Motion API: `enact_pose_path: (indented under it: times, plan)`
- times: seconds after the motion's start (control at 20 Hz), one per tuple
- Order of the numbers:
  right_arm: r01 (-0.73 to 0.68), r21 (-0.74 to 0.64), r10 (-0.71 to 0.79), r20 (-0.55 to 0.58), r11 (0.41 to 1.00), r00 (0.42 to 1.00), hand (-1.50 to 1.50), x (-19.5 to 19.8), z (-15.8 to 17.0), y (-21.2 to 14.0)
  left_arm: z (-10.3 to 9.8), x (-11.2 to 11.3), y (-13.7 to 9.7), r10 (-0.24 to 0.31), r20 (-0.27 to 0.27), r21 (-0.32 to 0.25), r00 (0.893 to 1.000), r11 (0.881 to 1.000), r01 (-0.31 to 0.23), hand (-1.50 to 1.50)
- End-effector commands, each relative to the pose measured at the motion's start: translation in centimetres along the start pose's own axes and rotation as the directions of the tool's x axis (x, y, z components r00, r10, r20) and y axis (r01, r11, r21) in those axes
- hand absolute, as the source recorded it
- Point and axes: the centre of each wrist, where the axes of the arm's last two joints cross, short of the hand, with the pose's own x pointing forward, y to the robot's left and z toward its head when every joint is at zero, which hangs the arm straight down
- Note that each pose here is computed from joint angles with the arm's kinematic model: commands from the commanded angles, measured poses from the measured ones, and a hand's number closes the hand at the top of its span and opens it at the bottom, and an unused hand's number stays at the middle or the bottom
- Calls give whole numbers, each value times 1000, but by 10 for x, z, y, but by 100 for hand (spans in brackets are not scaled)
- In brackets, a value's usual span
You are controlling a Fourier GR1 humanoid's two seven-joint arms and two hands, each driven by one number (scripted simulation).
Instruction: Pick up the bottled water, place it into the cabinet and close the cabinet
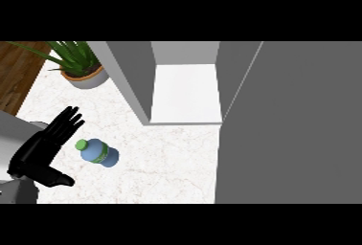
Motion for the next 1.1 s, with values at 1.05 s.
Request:
enact_pose_path:
  times: [1.05]
  plan:
    - [13,25,-12,-4,1000,1000,-150,-9,16,-6,-20,-100,-13,133,-112,-13,985,991,-135,-150]
